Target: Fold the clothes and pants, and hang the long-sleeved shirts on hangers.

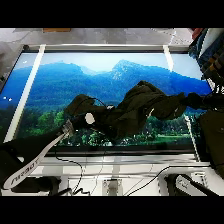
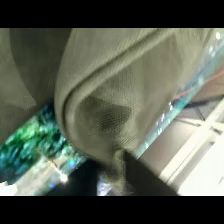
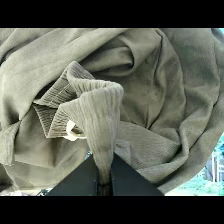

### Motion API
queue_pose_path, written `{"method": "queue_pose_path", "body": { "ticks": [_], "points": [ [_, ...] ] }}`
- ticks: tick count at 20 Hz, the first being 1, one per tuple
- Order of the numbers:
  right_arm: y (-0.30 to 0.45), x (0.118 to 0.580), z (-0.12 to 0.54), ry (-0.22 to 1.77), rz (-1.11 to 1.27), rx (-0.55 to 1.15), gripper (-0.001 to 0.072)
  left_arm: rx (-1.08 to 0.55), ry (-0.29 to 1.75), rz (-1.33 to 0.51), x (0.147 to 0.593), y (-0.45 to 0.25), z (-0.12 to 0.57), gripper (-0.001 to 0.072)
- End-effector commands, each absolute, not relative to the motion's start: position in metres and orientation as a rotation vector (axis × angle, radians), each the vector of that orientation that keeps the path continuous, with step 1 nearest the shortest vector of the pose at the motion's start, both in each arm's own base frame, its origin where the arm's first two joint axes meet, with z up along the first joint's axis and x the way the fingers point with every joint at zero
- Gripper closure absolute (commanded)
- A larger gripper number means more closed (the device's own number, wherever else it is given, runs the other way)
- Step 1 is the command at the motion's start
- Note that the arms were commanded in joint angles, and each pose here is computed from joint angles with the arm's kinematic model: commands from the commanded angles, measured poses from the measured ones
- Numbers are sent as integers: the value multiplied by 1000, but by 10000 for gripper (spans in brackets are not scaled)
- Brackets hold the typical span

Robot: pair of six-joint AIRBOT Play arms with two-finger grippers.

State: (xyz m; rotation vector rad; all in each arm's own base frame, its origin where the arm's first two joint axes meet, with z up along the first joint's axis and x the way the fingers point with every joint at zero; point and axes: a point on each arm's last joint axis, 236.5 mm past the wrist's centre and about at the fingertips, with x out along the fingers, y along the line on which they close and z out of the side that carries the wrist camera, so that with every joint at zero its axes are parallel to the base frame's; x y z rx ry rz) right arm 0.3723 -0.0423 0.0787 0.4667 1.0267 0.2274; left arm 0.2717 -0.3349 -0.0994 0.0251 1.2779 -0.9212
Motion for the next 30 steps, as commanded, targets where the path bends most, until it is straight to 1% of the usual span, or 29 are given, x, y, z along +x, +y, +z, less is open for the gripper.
{"method": "queue_pose_path", "body": {
  "ticks": [1,4,7,9,12,14,15,19,21,23,24,27,29,30],
  "points": [
    [-46,377,80,1007,213,464,677,21,1222,-906,288,-342,-93,692],
    [-53,385,83,967,184,458,677,4,1168,-893,314,-340,-75,693],
    [-70,407,105,863,98,497,678,-70,1115,-847,367,-312,-35,694],
    [-84,425,137,759,43,507,678,-148,1064,-781,412,-271,5,694],
    [-104,446,198,583,-16,503,678,-218,917,-652,473,-180,79,694],
    [-120,456,245,452,-69,509,679,-244,785,-535,498,-111,132,695],
    [-127,458,264,398,-93,511,679,-249,726,-479,504,-80,155,695],
    [-145,455,335,231,-158,480,679,-249,526,-262,499,31,235,695],
    [-153,449,356,196,-191,414,680,-252,469,-171,489,72,255,695],
    [-164,441,358,212,-246,385,680,-260,454,-109,477,103,262,695],
    [-167,438,350,250,-269,377,679,-266,466,-92,471,113,260,695],
    [-176,418,301,466,-338,321,678,-265,567,-35,448,145,236,695],
    [-178,398,261,649,-369,320,679,-209,718,67,422,174,204,695],
    [-178,388,239,741,-380,321,679,-149,812,122,407,189,184,695]
  ]
}}
